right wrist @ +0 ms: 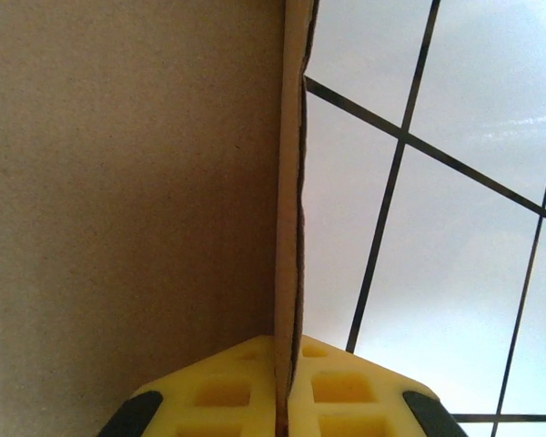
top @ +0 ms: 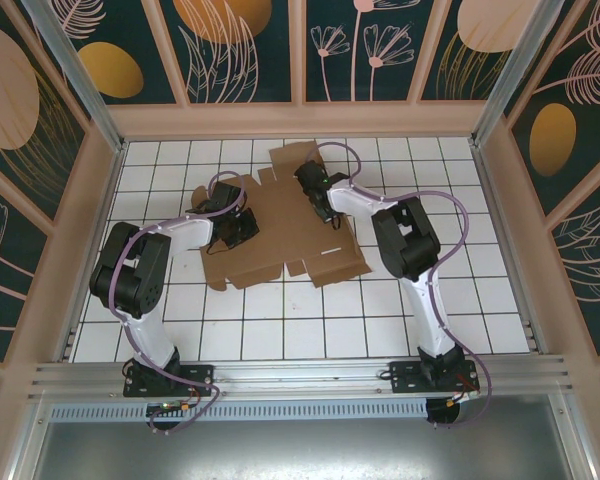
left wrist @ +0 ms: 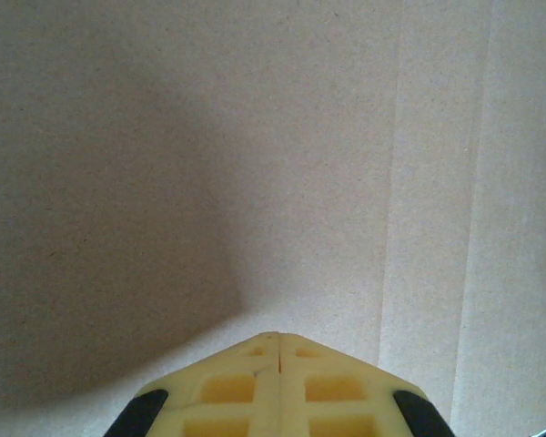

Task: Fold the paper box

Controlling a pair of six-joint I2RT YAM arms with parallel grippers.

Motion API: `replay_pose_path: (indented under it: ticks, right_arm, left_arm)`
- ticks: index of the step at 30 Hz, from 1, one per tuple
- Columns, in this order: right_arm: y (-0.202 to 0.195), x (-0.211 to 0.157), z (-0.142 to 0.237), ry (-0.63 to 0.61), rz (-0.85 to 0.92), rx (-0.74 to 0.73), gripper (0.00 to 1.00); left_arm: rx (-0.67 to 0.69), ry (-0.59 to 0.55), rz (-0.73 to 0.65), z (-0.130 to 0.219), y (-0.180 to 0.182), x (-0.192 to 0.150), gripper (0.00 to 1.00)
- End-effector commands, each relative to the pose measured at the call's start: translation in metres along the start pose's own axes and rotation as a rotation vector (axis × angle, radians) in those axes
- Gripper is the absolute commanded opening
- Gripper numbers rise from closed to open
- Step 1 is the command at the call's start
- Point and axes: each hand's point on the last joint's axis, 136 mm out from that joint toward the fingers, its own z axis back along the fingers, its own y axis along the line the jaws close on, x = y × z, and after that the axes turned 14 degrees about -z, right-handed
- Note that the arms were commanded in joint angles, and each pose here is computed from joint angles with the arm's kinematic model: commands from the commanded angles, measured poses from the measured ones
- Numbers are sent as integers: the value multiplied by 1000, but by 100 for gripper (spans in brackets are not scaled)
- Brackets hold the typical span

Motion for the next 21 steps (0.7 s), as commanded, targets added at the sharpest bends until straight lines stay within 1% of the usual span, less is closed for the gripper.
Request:
replay_pose_path:
  ticks: [1, 2, 3, 7, 10, 11, 14, 17, 18, 21]
  right_arm:
    - [-6, 3, 11, 10, -48, 124, 11]
    - [5, 2, 18, 19, -62, 205, 12]
    - [-5, 2, 15, 43, -117, 261, 12]
    - [-3, -6, 23, 92, -236, 509, 15]
    - [-4, -9, 26, 100, -273, 604, 27]
    - [-5, -10, 25, 95, -273, 602, 29]
    - [-3, -14, 16, 113, -267, 588, 33]
    - [0, -19, 4, 147, -261, 568, 33]
    - [1, -20, 2, 150, -257, 560, 32]
    - [-3, -22, -5, 131, -233, 461, 19]
  left_arm:
    - [3, 6, -9, 0, 3, -4, 0]
    - [-2, 12, -5, -2, 3, -7, 0]
    - [-11, 16, 0, -3, 3, -8, 0]
    - [-43, 29, 6, -6, -1, -11, 0]
    - [-59, 42, 6, -8, -3, -14, 0]
    - [-63, 39, 3, -7, -4, -13, 0]
    - [-67, 39, 4, -7, -5, -13, 0]
    - [-72, 42, 4, -7, -6, -13, 0]
    - [-72, 41, 3, -7, -6, -13, 0]
    - [-72, 42, 1, -7, -6, -13, 0]
